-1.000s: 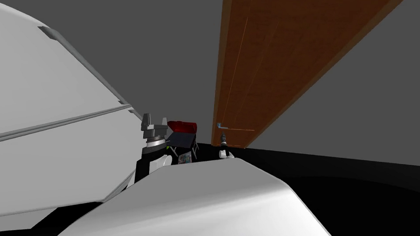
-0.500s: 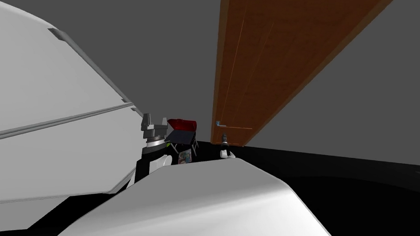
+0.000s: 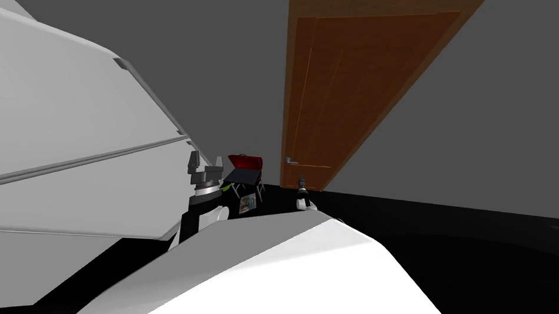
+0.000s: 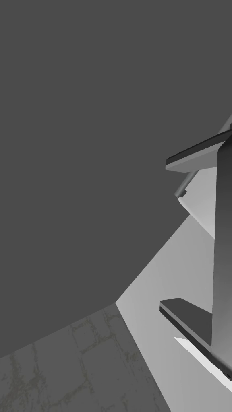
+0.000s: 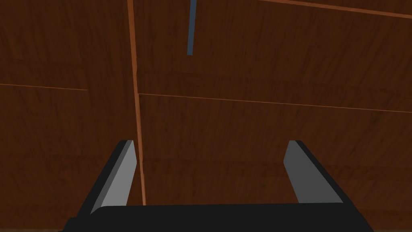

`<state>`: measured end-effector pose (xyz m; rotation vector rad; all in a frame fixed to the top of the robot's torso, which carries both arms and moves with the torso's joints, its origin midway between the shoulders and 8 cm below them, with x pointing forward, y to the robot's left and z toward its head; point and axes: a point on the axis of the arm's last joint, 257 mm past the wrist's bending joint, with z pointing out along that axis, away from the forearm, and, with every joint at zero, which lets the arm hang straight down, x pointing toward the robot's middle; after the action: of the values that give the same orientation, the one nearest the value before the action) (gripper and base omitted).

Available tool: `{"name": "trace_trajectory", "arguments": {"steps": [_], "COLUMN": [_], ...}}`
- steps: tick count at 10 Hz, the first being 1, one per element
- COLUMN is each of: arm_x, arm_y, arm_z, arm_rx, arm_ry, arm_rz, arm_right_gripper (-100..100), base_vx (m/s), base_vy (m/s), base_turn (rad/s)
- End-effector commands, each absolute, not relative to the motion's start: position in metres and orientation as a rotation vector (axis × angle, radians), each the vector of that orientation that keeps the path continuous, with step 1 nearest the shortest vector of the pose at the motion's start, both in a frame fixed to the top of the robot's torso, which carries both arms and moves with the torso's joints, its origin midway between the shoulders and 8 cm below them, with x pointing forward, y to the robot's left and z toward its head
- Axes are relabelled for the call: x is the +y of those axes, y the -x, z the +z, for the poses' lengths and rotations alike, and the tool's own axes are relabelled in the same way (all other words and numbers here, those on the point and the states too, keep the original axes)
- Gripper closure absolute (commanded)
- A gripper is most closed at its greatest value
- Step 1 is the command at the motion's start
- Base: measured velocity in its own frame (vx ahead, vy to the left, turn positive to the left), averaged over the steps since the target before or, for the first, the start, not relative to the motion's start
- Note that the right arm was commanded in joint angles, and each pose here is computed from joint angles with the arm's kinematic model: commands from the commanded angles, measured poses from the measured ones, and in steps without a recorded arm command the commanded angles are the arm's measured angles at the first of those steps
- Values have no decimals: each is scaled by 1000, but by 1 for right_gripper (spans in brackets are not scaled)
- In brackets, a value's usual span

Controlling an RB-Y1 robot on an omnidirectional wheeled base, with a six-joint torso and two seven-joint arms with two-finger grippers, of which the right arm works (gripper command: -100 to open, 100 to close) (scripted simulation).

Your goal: Pull the door open

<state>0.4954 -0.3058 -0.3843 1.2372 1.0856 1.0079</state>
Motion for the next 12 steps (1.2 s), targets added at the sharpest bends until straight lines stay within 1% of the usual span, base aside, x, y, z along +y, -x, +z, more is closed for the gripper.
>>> {"name": "trace_trajectory", "arguments": {"steps": [1, 10, 12], "arm_x": [-317, -380, -391], "arm_y": [-495, -493, -492], "arm_z": [-383, -371, -369], "arm_rx": [1089, 1093, 1091], "arm_ry": [-1226, -1177, -1173], "arm_rz": [991, 902, 885], "arm_right_gripper": [-100, -100, -100], "base_vx": [-203, -201, -187], "base_vy": [-16, -20, 16], "base_turn": [42, 45, 60]}}
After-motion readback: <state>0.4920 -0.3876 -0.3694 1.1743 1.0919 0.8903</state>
